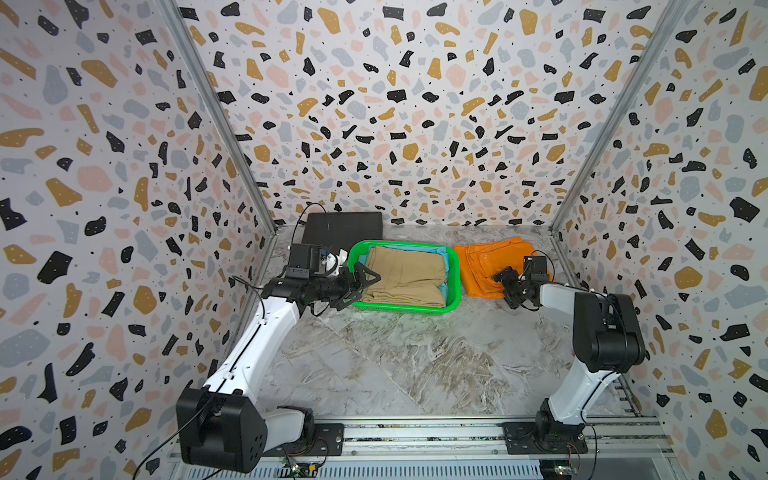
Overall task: Put the folded long pants in the basket
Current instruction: Move the long pant to the center of the board.
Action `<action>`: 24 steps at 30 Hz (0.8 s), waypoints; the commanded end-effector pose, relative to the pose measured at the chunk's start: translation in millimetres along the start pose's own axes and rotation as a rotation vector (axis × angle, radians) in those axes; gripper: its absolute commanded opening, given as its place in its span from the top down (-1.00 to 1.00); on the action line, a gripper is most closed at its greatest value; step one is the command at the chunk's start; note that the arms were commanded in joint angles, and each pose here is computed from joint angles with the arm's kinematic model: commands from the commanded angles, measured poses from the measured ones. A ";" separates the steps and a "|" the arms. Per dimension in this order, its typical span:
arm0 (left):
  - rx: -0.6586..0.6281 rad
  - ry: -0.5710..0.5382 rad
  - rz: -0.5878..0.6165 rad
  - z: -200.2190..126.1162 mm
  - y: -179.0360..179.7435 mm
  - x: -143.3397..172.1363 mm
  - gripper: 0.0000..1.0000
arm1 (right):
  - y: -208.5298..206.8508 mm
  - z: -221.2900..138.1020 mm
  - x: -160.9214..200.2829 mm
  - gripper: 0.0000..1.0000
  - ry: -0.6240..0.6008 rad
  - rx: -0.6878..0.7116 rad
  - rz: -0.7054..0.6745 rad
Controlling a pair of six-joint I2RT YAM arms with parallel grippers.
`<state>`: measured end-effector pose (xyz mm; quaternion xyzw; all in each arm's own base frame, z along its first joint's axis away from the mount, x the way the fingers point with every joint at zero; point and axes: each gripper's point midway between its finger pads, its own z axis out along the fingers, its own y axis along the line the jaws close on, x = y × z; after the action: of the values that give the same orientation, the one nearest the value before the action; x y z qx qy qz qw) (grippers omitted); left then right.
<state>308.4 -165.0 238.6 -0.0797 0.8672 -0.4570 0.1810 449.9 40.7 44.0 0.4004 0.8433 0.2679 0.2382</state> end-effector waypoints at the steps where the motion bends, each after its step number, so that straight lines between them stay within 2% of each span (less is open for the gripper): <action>1: 0.035 -0.028 0.034 -6.3 -13.2 -6.2 -1.00 | -29.0 18.0 7.9 -0.20 0.035 0.099 0.030; 2: 0.033 -0.024 0.030 -5.5 -11.3 -4.5 -0.99 | -28.1 20.9 7.1 0.13 0.037 0.095 0.026; 4: 0.037 -0.014 0.024 -4.9 -9.8 -1.1 -0.83 | -30.4 22.9 7.4 0.92 0.044 0.107 0.019; 5: 0.037 -0.012 0.022 -4.6 -8.8 0.1 -0.78 | -33.0 20.8 7.2 1.00 0.045 0.122 0.013; 12: 0.033 0.024 0.050 4.5 -16.4 14.7 -0.77 | -70.3 -35.7 40.1 1.00 0.070 0.247 -0.027; 18: 0.005 0.124 0.114 37.5 -31.0 53.4 -0.83 | -112.0 -102.9 92.6 1.00 0.144 0.321 -0.037; 24: 0.000 0.151 0.084 65.2 -26.2 80.5 -0.83 | -144.8 -152.5 146.9 1.00 0.257 0.352 0.001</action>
<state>253.4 -247.2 212.8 0.0061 0.8830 -0.4541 0.1186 243.0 33.9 44.2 0.3995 0.8896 0.1784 0.1308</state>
